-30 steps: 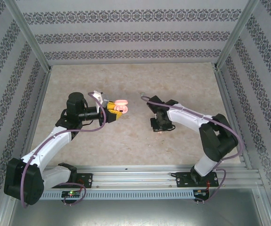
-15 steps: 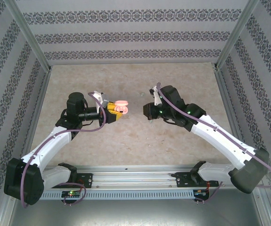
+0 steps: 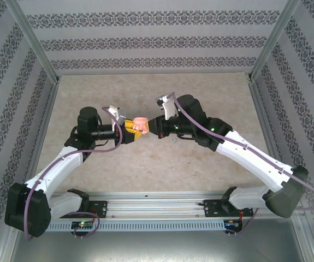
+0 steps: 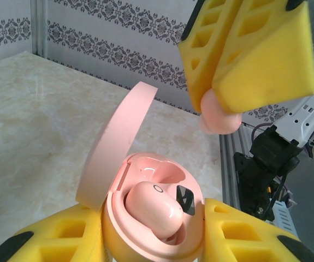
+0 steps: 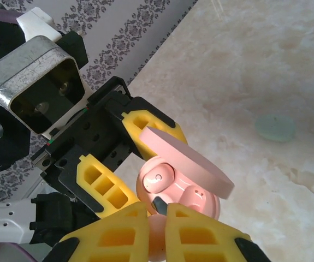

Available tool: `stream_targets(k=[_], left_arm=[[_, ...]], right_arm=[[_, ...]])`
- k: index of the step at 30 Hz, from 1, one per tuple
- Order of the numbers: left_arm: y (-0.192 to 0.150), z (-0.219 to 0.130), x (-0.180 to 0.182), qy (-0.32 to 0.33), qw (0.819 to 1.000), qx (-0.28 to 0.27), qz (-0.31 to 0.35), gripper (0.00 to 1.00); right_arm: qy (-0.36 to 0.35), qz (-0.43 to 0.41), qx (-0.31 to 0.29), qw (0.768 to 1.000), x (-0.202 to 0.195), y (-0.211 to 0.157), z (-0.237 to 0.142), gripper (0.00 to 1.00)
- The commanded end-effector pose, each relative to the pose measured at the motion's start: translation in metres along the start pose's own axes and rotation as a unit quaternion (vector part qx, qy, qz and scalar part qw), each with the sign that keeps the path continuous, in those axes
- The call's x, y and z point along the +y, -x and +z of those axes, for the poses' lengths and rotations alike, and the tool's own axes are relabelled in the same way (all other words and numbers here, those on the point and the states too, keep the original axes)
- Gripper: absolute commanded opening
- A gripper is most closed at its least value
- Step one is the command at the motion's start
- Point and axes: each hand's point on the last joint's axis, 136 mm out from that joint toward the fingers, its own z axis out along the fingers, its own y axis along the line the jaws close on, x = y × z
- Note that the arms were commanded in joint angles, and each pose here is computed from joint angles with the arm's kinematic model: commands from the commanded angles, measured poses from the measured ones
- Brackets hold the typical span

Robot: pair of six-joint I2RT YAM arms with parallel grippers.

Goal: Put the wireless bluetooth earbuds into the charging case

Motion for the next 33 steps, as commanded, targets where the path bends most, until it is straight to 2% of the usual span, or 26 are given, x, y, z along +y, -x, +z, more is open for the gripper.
stream_targets(k=[1,19,33], left_arm=[[0.02,-0.001,-0.007,-0.019,0.999,-0.018,0.026,0.18],[0.021,-0.001,-0.008,-0.023,0.999,-0.019,0.022,0.18],[0.024,-0.001,-0.009,-0.025,0.999,-0.026,0.023,0.18]], right_arm=[[0.03,-0.007,-0.006,1.0,0.015,0.008,0.005,0.1],[0.033,0.019,0.005,0.999,0.008,-0.001,0.026,0.1],[-0.001,0.024,0.027,0.999,-0.01,-0.018,0.03,0.12]])
